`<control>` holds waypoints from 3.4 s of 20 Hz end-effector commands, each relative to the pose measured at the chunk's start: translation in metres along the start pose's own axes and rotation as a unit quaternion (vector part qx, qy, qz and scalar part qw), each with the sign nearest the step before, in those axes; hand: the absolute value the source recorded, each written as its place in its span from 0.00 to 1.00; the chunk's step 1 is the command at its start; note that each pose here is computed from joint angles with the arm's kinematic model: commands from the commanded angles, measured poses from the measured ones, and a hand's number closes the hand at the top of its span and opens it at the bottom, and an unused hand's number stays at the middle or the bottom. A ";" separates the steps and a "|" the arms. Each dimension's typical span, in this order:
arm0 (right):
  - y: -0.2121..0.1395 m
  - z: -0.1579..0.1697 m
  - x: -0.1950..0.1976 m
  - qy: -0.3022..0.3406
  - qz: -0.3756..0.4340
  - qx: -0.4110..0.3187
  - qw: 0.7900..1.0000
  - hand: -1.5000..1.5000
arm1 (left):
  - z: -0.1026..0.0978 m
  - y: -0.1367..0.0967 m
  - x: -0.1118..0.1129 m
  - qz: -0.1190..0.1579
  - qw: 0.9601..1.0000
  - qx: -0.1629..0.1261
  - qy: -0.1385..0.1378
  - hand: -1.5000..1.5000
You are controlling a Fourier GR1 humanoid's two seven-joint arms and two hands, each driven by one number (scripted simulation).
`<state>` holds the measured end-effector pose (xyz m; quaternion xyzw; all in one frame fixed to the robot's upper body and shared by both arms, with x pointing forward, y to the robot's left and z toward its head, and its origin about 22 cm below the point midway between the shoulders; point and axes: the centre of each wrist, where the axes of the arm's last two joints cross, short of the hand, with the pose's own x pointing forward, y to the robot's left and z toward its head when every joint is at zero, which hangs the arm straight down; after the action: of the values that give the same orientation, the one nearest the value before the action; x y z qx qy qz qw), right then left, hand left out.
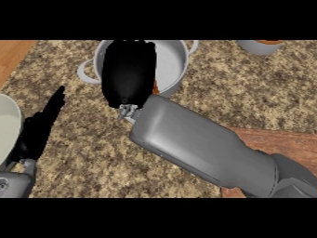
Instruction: Pick the croissant from the cutting board and place it in the pot
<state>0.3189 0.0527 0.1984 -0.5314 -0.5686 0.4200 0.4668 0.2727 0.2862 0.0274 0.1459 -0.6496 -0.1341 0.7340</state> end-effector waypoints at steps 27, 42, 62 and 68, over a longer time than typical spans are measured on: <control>0.009 -0.102 -0.028 0.117 -0.127 -0.096 0.980 1.00 | 0.003 0.006 -0.005 0.012 0.999 0.035 0.000 0.50; 0.051 -0.118 -0.073 0.152 -0.211 -0.047 0.965 0.00 | 0.001 0.013 0.012 0.002 0.999 0.030 -0.017 0.50; 0.026 -0.118 -0.076 0.097 -0.483 -0.164 0.855 0.00 | 0.004 0.007 -0.007 0.011 0.999 0.038 0.006 0.50; 0.057 -0.098 -0.087 0.073 -0.526 -0.154 0.833 0.00 | 0.013 0.025 -0.027 0.013 0.999 0.048 0.020 0.50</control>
<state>0.4340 -0.0271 0.1728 -0.2782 -0.7725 -0.0146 0.5706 0.2596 0.3126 0.0223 0.1732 -0.6480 -0.0973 0.7353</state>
